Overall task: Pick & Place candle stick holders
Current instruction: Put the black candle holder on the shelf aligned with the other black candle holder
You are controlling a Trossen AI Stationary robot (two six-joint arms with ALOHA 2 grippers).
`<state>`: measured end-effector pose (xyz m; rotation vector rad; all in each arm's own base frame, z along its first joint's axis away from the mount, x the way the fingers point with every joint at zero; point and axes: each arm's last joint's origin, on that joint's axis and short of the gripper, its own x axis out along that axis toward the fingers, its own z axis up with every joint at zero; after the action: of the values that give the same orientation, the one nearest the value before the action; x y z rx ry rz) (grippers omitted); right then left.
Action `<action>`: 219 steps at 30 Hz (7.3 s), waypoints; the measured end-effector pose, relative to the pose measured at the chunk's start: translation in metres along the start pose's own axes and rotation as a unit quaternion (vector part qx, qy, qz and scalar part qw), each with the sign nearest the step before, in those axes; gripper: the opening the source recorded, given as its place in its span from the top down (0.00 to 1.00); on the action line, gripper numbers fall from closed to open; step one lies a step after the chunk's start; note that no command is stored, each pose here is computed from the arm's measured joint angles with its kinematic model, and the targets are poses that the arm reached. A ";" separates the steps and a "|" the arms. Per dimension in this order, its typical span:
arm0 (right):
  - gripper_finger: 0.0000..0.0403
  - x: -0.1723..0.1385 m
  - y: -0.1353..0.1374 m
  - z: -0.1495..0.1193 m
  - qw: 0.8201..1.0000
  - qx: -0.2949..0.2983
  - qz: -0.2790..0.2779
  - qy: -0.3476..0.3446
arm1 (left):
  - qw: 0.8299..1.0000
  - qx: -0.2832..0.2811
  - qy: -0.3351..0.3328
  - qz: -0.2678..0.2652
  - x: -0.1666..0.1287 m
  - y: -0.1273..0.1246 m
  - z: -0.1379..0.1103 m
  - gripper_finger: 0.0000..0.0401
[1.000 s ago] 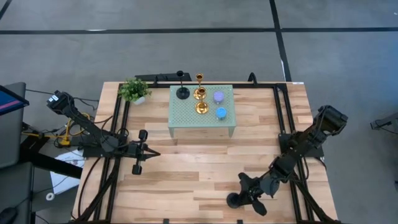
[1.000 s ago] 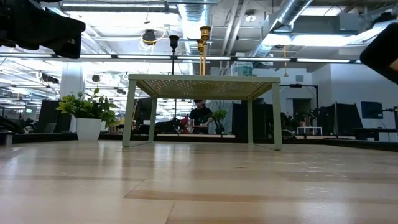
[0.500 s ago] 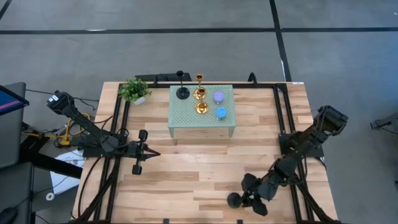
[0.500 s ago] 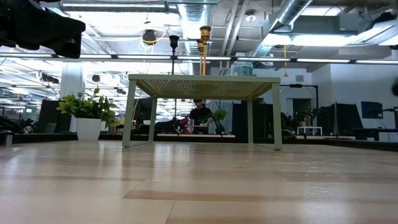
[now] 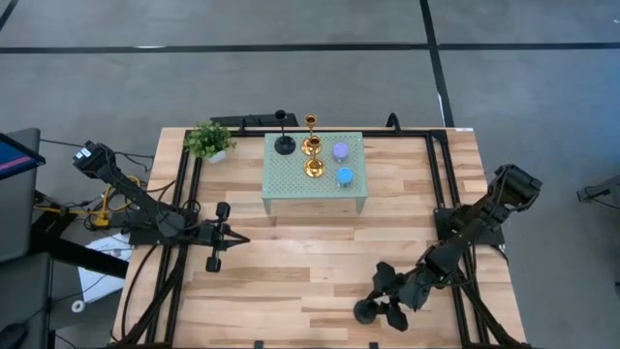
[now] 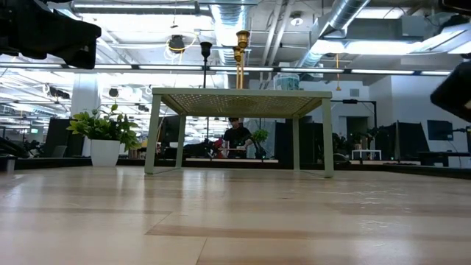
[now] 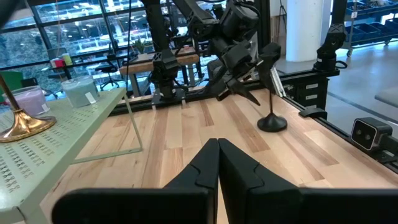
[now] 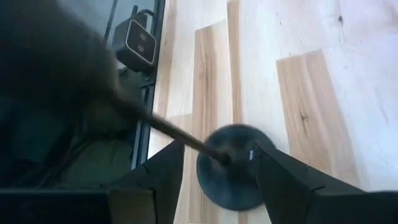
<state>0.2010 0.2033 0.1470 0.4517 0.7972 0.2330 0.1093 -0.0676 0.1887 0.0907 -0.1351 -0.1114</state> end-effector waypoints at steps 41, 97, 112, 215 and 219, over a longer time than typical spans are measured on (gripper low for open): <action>0.90 0.001 -0.002 0.000 0.999 -0.010 0.019 0.035 | 1.000 0.000 0.000 0.000 0.000 0.000 0.000 0.98; 0.98 -0.002 0.014 0.010 0.993 -0.077 0.054 -0.068 | 1.000 -0.002 0.000 0.000 0.000 0.000 0.000 0.98; 0.99 -0.006 0.011 0.019 0.983 -0.147 0.014 -0.112 | 1.000 -0.002 0.000 0.000 0.000 0.000 0.000 0.98; 0.86 0.007 -0.052 0.203 0.937 -0.299 -0.079 -0.165 | 0.992 -0.088 0.090 -0.022 0.159 -0.007 0.006 0.96; 0.85 0.004 -0.051 0.199 0.940 -0.300 -0.082 -0.138 | 0.992 -0.085 0.091 -0.023 0.159 -0.007 0.006 0.96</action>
<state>0.3507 0.0996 0.2416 -0.1590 0.4496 0.2370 0.2647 -0.0932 0.2144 -0.0657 0.0592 -0.1585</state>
